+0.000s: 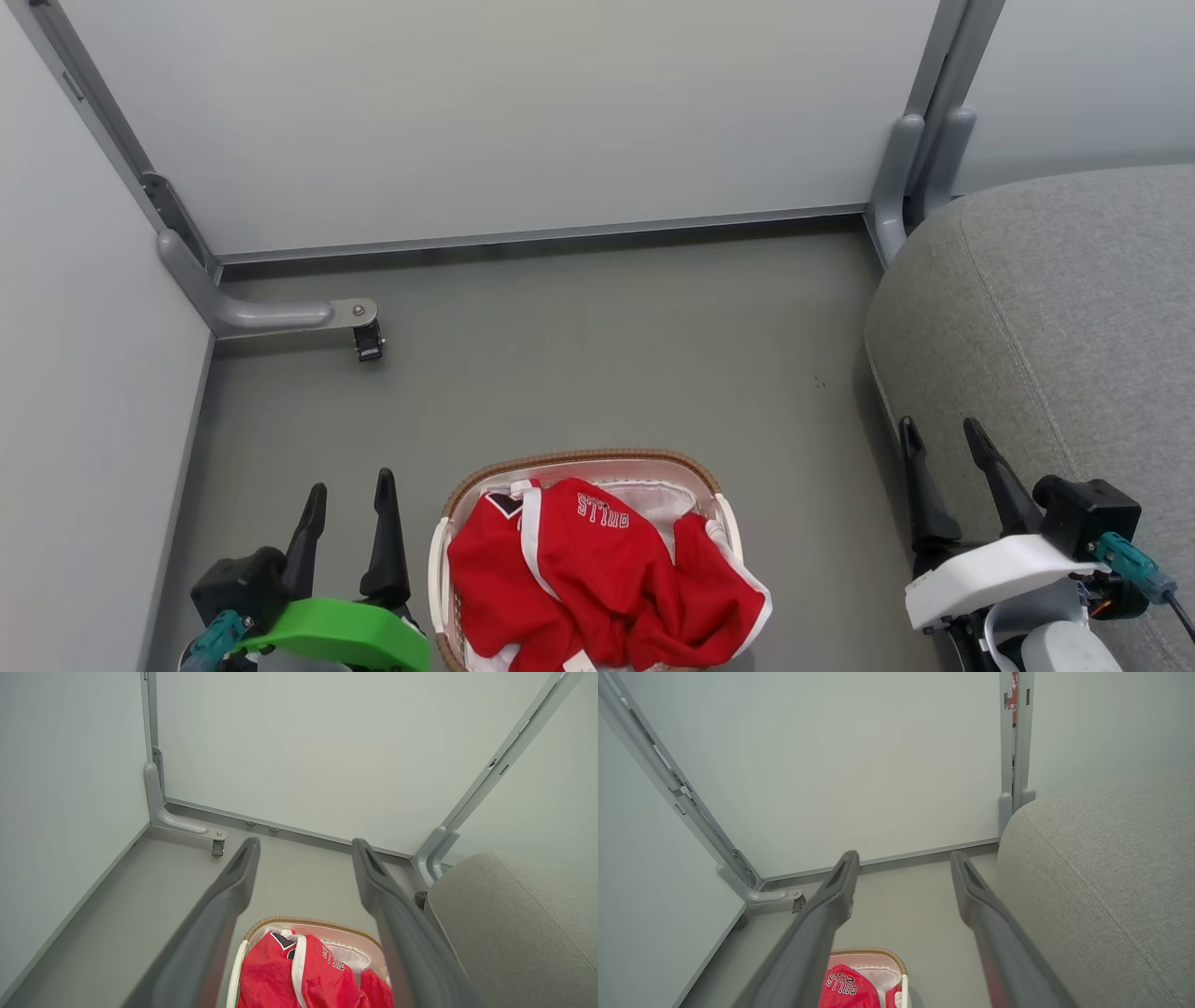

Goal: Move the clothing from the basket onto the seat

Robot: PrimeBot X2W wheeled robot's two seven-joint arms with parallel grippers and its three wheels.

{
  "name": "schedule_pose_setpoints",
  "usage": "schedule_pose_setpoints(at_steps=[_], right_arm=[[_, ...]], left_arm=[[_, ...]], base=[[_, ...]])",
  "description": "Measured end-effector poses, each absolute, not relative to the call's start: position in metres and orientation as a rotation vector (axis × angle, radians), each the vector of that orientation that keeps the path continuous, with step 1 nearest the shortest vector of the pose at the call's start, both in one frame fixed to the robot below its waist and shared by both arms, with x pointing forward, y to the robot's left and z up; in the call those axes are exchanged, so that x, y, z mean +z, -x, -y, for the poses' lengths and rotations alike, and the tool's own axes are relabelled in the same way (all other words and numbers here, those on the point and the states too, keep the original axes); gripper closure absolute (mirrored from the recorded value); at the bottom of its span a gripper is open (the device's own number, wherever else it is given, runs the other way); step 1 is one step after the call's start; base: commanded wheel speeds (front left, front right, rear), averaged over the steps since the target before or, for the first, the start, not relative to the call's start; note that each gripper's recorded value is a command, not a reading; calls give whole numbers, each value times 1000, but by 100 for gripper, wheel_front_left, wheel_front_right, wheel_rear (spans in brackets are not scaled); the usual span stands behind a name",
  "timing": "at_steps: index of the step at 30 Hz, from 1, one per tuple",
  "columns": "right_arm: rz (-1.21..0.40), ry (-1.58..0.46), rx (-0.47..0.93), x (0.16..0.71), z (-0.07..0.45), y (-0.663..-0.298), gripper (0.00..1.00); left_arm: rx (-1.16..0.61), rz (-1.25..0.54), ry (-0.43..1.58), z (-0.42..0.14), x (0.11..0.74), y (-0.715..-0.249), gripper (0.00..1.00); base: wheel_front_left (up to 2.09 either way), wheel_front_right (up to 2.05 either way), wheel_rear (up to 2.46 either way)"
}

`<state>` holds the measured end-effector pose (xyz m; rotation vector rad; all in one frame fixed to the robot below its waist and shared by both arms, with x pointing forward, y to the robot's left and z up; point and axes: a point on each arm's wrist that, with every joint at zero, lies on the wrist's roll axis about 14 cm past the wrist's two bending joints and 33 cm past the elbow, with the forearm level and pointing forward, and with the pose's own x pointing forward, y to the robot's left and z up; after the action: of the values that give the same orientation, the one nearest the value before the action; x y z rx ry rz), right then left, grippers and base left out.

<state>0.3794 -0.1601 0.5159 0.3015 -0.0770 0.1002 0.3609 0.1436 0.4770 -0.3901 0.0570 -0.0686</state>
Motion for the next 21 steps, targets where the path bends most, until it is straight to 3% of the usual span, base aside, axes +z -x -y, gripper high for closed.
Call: schedule_pose_setpoints(at_steps=[21], right_arm=[[93, -150, 141, 514, 151, -379, 0]], left_arm=[[-82, -95, 258, -140, 457, -354, 0]], base=[[0, 0, 0]])
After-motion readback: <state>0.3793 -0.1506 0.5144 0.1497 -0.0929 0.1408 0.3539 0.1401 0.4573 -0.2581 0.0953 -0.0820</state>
